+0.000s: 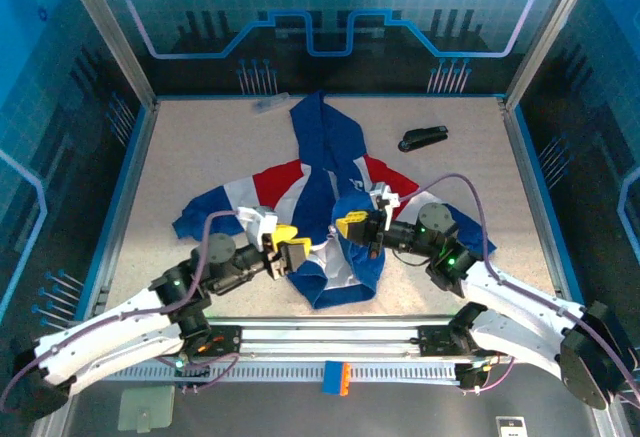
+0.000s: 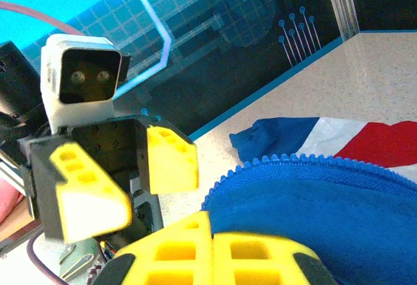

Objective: Zip up the jacket

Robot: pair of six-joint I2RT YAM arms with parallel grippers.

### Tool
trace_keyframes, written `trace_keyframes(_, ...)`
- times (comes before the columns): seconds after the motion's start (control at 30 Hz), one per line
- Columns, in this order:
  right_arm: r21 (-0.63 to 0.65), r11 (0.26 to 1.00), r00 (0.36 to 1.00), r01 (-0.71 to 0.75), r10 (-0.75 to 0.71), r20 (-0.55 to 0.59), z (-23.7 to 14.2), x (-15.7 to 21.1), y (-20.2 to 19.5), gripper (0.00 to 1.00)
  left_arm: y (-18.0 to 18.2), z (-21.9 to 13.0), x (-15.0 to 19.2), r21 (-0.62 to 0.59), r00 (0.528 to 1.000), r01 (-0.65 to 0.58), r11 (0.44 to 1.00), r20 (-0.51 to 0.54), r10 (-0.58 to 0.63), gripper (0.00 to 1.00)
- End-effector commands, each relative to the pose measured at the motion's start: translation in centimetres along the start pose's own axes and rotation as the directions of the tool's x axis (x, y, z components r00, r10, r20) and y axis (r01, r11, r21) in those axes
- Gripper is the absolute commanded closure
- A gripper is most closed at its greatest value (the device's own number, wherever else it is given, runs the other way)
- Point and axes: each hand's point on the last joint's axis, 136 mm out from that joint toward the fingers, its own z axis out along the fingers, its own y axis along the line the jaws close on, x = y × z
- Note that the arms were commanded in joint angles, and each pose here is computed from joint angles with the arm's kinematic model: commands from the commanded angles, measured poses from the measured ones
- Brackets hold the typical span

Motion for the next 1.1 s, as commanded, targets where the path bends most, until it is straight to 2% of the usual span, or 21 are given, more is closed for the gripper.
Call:
trace_keyframes(0.0,0.026,1.000,1.000,-0.009,0.009,-0.016,-0.8,0.4,-0.4,1.00,5.6,-2.4,3.5,-0.264,0.976,0.193,0.945,-0.043,-0.212,0.43)
trace_keyframes(0.13,0.069,0.995,0.991,-0.070,0.077,-0.110,-1.3,2.7,-1.4,1.00,8.9,-5.4,7.1,-0.431,0.892,0.404,0.807,-0.011,-0.452,0.45)
trace_keyframes(0.2,0.097,0.991,0.976,-0.097,0.113,-0.185,-1.5,4.4,-1.9,1.00,9.7,-5.8,9.1,-0.454,0.841,0.480,0.751,-0.005,-0.541,0.48)
trace_keyframes(0.27,0.117,0.986,0.956,-0.118,0.145,-0.256,-1.7,6.2,-2.3,1.00,9.8,-5.5,10.6,-0.436,0.797,0.541,0.719,-0.006,-0.603,0.51)
trace_keyframes(0.37,0.148,0.979,0.923,-0.142,0.185,-0.338,-2.1,8.7,-3.0,1.00,9.0,-4.1,11.2,-0.341,0.774,0.590,0.732,-0.019,-0.633,0.52)
trace_keyframes(0.47,0.159,0.973,0.905,-0.166,0.214,-0.368,-2.4,10.1,-3.2,1.00,8.4,-3.5,10.8,-0.286,0.797,0.571,0.769,-0.030,-0.603,0.51)
trace_keyframes(0.6,0.158,0.972,0.913,-0.171,0.217,-0.346,-2.6,10.1,-3.2,1.00,7.9,-3.2,10.5,-0.256,0.822,0.538,0.804,-0.051,-0.567,0.49)
trace_keyframes(0.77,0.172,0.970,0.917,-0.175,0.224,-0.331,-2.8,10.3,-3.4,1.00,7.6,-2.7,11.3,-0.229,0.800,0.564,0.793,-0.084,-0.594,0.53)
trace_keyframes(0.97,0.167,0.968,0.917,-0.187,0.233,-0.323,-2.5,10.1,-3.4,1.00,7.3,-1.5,12.1,-0.180,0.755,0.618,0.765,-0.134,-0.642,0.68)
trace_keyframes(1.07,0.164,0.967,0.916,-0.194,0.238,-0.322,-2.2,10.0,-3.4,1.00,6.8,-1.2,12.0,-0.159,0.746,0.625,0.765,-0.170,-0.644,0.71)
